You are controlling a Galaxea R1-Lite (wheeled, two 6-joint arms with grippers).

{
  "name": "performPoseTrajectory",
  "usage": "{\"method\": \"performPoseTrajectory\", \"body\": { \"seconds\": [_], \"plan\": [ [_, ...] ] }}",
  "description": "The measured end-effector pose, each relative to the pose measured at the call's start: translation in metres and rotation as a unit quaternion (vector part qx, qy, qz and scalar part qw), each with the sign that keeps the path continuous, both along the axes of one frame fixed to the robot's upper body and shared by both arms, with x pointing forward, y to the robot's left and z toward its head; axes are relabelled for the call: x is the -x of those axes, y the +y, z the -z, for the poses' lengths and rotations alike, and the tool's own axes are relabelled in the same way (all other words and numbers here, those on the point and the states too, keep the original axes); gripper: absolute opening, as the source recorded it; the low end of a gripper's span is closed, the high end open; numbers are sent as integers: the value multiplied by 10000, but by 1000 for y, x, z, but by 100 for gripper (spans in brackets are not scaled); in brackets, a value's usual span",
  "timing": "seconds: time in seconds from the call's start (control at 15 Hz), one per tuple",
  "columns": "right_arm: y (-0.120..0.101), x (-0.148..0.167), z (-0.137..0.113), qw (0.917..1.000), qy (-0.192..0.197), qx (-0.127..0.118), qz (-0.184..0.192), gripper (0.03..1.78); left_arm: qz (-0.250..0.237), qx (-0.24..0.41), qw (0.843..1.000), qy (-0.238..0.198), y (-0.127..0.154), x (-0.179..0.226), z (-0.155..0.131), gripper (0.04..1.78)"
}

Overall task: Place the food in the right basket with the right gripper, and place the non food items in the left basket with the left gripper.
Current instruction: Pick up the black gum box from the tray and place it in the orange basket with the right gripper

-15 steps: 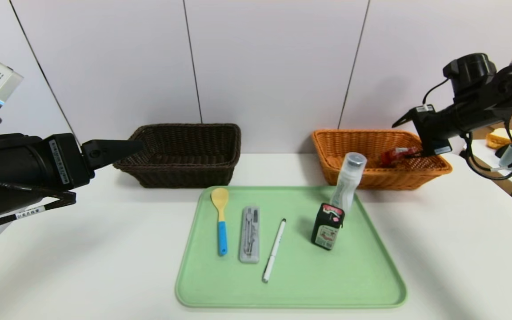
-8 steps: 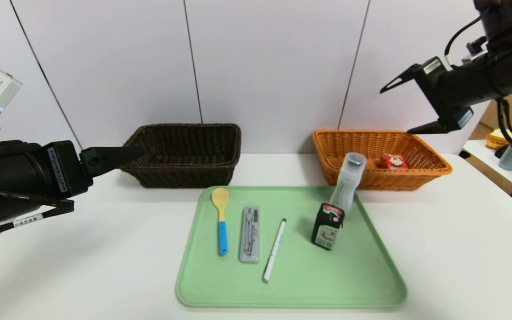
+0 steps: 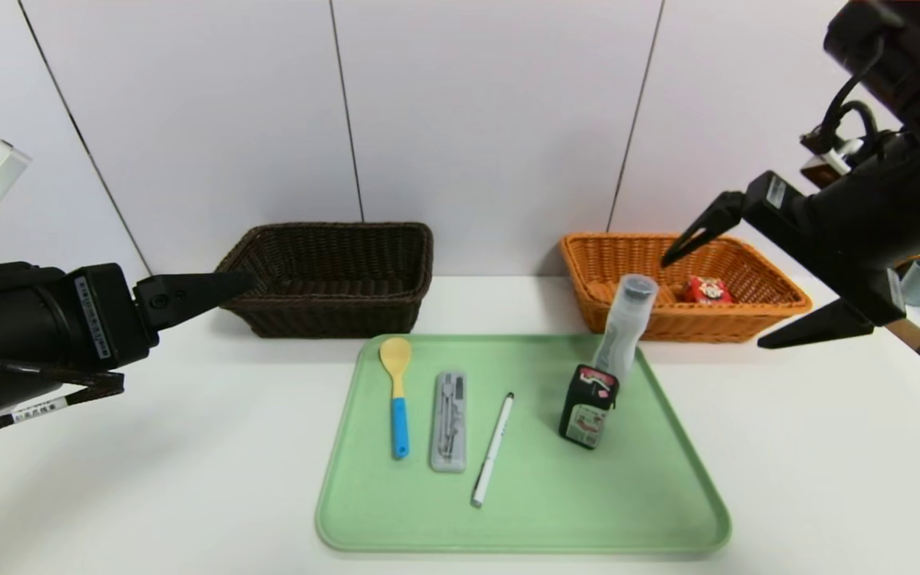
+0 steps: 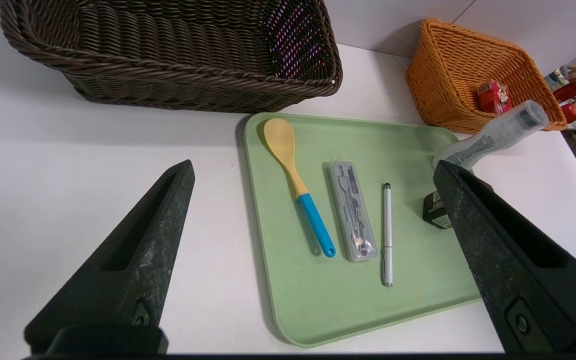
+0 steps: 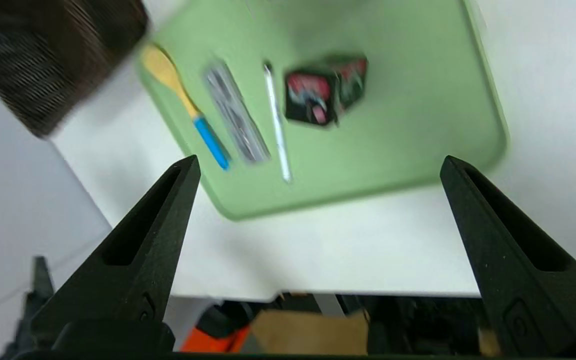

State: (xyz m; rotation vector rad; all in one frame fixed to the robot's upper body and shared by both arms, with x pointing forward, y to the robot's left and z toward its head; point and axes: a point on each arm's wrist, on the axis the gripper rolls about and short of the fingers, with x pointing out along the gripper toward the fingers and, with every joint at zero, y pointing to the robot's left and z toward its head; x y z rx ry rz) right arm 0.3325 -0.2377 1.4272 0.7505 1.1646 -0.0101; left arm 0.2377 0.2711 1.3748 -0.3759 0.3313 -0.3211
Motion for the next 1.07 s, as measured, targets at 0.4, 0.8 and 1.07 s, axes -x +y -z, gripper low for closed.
{"method": "performPoseTrajectory", "body": {
  "seconds": [0.4, 0.8, 1.07],
  "plan": [
    [35, -15, 31, 9962, 767, 138, -378, 169, -14, 0, 10000, 13, 3, 8, 5, 169],
    [67, -25, 58, 9909, 847, 911, -523, 169, -11, -8, 10000, 34, 5, 11, 8, 169],
    [76, -32, 70, 9877, 861, 1200, -519, 169, -2, -19, 10000, 51, 5, 11, 9, 169]
  ]
}}
